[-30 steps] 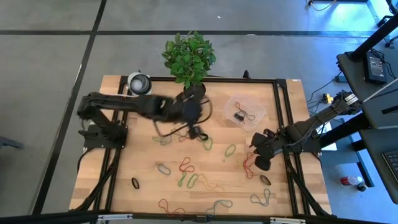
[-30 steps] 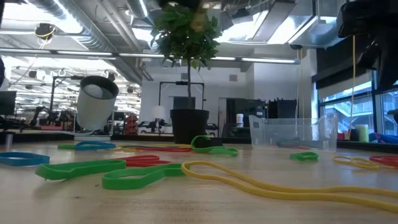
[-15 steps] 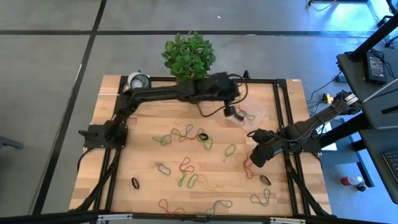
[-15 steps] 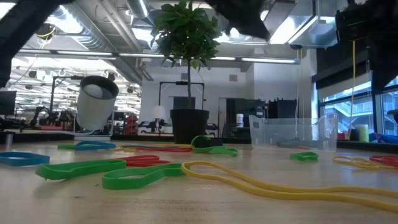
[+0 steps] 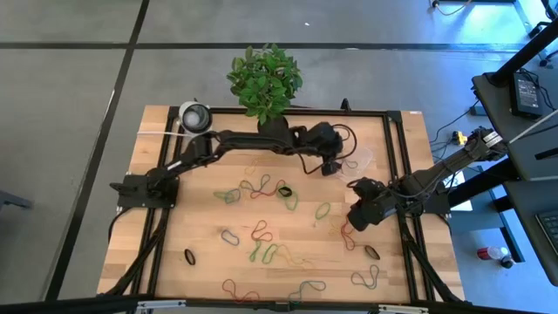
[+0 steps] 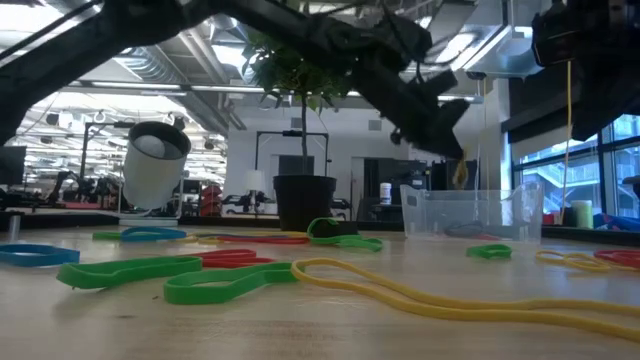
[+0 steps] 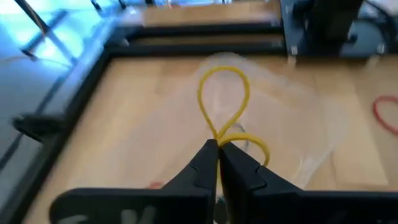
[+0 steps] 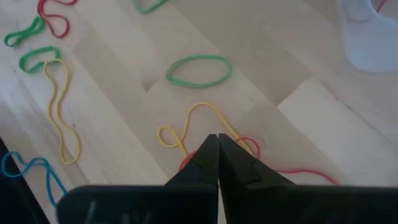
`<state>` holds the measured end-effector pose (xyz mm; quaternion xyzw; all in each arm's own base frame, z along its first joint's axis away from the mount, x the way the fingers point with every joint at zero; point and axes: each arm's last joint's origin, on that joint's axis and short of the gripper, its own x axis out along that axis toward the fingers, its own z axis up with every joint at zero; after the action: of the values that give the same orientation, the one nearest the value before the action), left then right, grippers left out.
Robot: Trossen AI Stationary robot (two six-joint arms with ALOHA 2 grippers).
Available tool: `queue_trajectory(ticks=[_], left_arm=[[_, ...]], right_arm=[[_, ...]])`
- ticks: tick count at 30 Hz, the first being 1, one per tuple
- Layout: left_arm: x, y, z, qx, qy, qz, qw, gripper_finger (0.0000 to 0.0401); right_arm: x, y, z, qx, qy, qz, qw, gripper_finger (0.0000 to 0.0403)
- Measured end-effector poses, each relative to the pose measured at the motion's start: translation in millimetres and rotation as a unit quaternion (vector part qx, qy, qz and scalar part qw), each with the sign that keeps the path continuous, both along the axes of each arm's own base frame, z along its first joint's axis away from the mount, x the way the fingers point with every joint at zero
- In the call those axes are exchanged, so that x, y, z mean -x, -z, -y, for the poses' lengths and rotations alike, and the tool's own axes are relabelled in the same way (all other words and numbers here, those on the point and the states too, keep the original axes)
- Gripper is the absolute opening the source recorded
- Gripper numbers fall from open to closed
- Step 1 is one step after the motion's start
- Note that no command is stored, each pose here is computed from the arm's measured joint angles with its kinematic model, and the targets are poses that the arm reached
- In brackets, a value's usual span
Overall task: Pick and place rubber bands into bin
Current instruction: Put the yellow rubber band into the bin, then put the green rubber band into the bin
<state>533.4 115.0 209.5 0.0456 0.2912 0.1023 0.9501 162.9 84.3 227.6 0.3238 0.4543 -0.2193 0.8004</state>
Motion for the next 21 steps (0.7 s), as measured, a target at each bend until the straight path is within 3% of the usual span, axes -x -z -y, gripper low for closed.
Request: queue_trajectory(ticks=[10,15,21], left_arm=[[1,4,-2,0.02,-0.03,-0.006,0.999,0.0123],[17,-37,5,0.019,-0.066,-0.007,0.998,0.0131],[54,-90,21,0.046,-0.111,-0.044,0.992,0.0097]], right_arm=[[0,0,0,0.013,-0.024,-0.002,1.0,0.0],[0,0,0,0.027,-0.047,-0.004,0.999,0.0002],[1,0,0,0.029,-0.048,-0.006,0.998,0.0016]])
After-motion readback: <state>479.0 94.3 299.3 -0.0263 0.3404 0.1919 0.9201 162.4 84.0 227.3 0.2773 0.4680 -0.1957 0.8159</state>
